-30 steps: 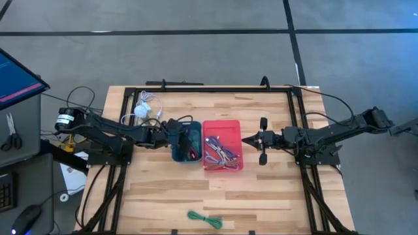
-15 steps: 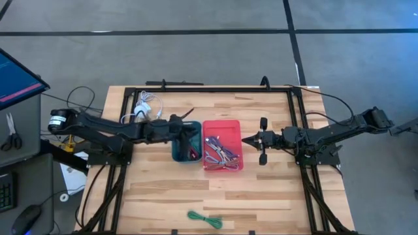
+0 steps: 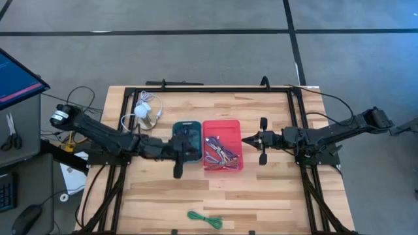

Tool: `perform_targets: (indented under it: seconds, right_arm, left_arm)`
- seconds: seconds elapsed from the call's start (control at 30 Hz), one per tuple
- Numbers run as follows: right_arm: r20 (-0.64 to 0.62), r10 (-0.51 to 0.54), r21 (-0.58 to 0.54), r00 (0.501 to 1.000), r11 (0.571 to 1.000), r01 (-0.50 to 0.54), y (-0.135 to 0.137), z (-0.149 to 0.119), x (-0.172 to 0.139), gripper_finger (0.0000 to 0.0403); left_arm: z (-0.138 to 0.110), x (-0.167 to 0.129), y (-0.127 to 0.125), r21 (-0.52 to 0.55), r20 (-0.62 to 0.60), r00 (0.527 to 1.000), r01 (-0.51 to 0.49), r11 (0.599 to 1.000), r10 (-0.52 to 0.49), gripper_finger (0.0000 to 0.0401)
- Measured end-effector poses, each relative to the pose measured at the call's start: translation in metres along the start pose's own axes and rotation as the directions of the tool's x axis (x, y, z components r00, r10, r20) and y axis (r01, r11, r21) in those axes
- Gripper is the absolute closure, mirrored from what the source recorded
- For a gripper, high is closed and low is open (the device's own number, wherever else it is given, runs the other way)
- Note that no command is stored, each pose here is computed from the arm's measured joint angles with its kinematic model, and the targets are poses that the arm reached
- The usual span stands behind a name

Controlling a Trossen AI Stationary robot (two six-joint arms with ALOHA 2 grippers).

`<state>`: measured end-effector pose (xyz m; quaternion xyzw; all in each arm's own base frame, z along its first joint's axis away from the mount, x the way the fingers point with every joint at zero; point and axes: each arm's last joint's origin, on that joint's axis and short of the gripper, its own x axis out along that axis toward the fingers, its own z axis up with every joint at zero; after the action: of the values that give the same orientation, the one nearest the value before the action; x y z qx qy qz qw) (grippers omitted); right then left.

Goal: Pick & Place USB Port
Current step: Put the green charger cable into the red bin

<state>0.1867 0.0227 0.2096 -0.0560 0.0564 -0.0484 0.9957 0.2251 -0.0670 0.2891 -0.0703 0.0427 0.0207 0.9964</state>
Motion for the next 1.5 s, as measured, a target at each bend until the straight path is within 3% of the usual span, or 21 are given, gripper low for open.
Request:
perform_targets:
  seconds: [0.23,0.43,0.63,0.9,1.03,1.27,1.5]
  right_arm:
    - [0.000,0.000,0.000,1.000,1.000,0.000,0.000,0.000,0.000,0.0400]
    - [0.000,0.000,0.000,1.000,1.000,0.000,0.000,0.000,0.000,0.0400]
    - [0.000,0.000,0.000,1.000,1.000,0.000,0.000,0.000,0.000,0.0400]
    - [0.000,0.000,0.001,1.000,1.000,0.000,0.000,0.000,0.000,0.0400]
    - [-0.001,0.000,0.001,1.000,1.000,0.000,0.000,0.000,0.000,0.0400]
    - [-0.001,-0.001,0.000,1.000,1.000,0.001,0.000,0.000,0.000,0.0400]
    - [-0.007,-0.031,0.006,0.999,1.000,0.031,-0.006,-0.001,0.001,0.0400]
  left_arm:
    - [0.009,0.020,-0.026,0.069,-0.064,0.997,0.046,0.997,-0.041,0.0331]
    - [0.012,0.032,-0.032,0.134,-0.309,0.951,0.019,0.991,0.024,0.0331]
    - [0.011,0.041,-0.039,0.045,-0.421,0.906,0.063,0.997,-0.038,0.0332]
    - [-0.020,0.054,-0.048,-0.031,-0.570,0.818,0.078,0.997,-0.081,0.0334]
    - [-0.021,0.059,-0.060,-0.020,-0.580,0.809,0.109,0.994,-0.100,0.0334]
    - [0.006,0.068,-0.090,0.046,-0.529,0.836,0.199,0.979,-0.145,0.0334]
    - [0.001,0.073,-0.116,0.095,-0.587,0.800,0.224,0.970,-0.127,0.0334]
